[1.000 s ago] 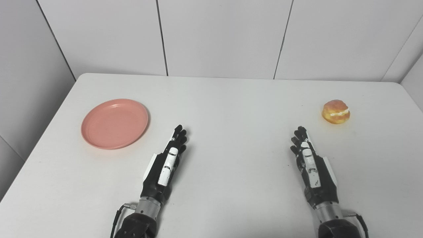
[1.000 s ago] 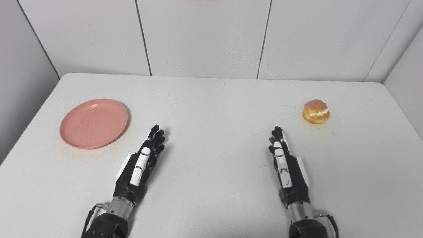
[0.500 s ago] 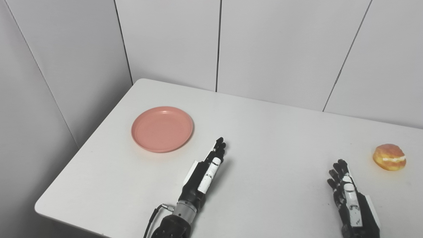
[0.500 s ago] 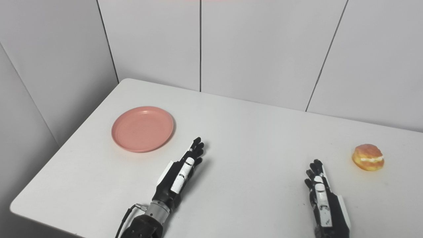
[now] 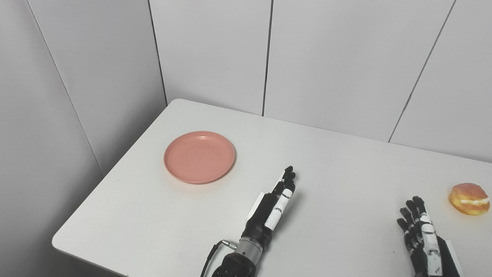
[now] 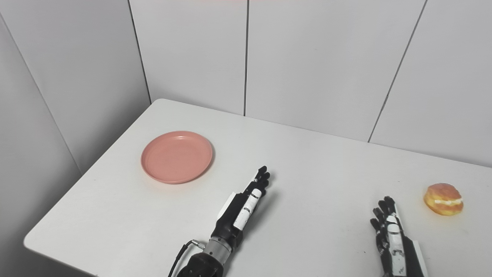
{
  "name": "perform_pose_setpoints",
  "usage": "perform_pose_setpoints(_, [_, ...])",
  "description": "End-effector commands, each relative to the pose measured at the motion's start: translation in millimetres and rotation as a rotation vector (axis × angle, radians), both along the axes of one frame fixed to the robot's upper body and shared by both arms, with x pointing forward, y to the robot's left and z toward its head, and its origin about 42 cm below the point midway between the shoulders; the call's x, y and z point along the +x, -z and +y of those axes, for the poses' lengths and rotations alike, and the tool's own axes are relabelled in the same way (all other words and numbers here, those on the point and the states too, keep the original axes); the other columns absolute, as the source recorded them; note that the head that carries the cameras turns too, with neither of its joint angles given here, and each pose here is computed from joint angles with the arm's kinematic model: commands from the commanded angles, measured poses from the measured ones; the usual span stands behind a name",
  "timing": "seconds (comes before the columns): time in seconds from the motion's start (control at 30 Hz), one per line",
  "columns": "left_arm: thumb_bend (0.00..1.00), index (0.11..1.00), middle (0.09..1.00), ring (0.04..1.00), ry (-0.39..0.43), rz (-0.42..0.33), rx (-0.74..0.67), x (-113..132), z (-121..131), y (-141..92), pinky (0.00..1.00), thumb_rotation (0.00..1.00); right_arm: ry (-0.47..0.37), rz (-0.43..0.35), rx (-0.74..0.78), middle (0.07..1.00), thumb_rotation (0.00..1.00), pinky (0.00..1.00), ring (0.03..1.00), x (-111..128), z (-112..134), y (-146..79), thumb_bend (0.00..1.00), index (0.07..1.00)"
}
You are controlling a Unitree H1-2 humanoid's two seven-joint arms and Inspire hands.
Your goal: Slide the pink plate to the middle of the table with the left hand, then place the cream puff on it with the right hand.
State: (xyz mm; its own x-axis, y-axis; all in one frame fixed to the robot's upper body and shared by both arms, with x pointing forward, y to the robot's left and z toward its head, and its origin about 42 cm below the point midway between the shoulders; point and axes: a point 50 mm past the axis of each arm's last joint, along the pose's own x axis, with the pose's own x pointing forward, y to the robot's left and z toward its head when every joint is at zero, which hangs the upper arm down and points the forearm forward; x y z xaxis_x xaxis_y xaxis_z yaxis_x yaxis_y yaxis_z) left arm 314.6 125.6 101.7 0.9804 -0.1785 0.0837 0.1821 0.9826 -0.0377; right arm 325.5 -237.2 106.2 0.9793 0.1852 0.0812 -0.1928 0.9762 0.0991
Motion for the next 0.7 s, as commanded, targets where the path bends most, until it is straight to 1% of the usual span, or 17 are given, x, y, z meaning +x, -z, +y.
perform_pose_setpoints(0.0, [0.43,1.0,0.999,0.987,-0.009,0.159,0.017,-30.5,6.6,50.4,0.99,1.0,0.016,0.104,0.007,1.0,1.0,1.0,1.0,-23.9,-6.7,34.2,0.1,1.0])
perform_pose_setpoints(0.17, [0.41,1.0,1.0,0.991,-0.002,0.152,0.014,-30.6,8.7,47.3,1.0,1.0,0.009,0.098,-0.005,1.0,1.0,1.0,1.0,-24.7,-5.5,33.0,0.11,1.0])
perform_pose_setpoints(0.4, [0.43,1.0,1.0,0.993,0.016,0.141,0.025,-29.9,13.3,36.9,1.0,1.0,0.011,0.097,0.005,1.0,1.0,1.0,1.0,-25.6,-0.5,28.4,0.1,1.0])
perform_pose_setpoints(0.67, [0.45,0.999,0.999,0.984,0.049,0.082,0.012,-24.6,20.8,7.1,0.99,1.0,0.003,0.086,-0.005,1.0,1.0,1.0,1.0,-27.7,4.2,21.5,0.08,1.0])
